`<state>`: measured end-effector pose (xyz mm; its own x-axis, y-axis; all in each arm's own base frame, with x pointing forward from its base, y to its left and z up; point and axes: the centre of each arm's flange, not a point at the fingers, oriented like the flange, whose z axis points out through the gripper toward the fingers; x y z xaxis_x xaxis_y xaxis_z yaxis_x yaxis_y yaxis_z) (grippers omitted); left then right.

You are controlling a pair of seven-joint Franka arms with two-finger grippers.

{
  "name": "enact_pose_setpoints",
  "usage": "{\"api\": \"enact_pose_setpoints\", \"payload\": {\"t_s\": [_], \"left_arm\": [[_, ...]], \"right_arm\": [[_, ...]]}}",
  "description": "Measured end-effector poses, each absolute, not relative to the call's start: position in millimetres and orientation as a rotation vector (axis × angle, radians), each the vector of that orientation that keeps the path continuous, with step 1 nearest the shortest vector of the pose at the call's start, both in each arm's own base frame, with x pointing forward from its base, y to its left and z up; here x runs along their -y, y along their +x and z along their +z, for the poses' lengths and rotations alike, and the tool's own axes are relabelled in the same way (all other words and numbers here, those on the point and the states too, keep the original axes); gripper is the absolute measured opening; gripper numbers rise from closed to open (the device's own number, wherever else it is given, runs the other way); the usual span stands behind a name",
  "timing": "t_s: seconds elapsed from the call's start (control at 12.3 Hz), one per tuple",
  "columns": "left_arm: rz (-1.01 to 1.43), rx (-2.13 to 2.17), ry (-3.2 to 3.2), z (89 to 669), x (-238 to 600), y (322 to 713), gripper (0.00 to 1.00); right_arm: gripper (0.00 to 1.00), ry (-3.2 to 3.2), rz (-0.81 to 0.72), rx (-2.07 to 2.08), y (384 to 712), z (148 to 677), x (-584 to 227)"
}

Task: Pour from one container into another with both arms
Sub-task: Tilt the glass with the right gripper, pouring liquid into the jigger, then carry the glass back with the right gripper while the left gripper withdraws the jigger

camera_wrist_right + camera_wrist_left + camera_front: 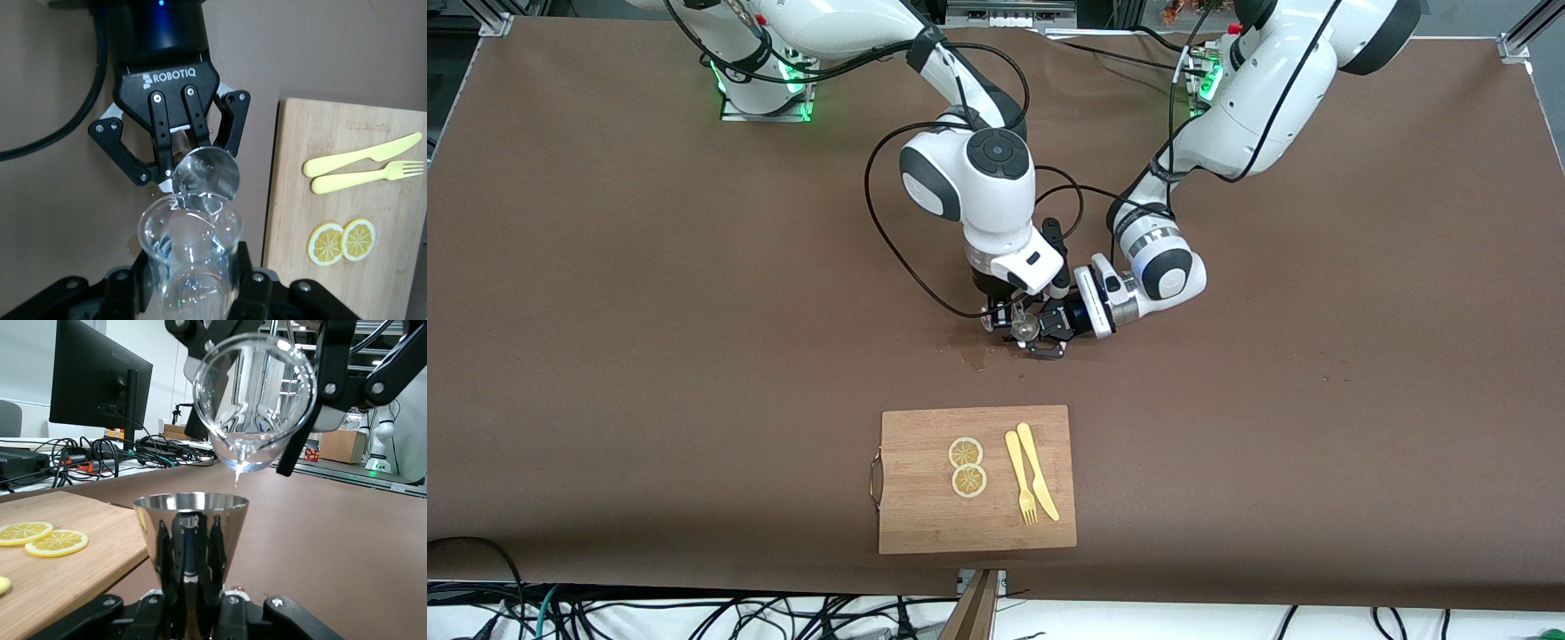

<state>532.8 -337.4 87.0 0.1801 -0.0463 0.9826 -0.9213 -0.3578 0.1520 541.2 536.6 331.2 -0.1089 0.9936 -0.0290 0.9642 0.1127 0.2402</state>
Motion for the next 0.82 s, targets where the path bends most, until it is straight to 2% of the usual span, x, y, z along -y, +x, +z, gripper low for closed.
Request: {"api": "enact_pose_setpoints", "payload": {"t_s": [0.82], "left_arm": [[1.297,0.945,1.607,87.3,336.9,533.6,0.09]], "right_arm": [[0.49,1.980,0.247,-2.173,553.4,325.1,-530.2]]}}
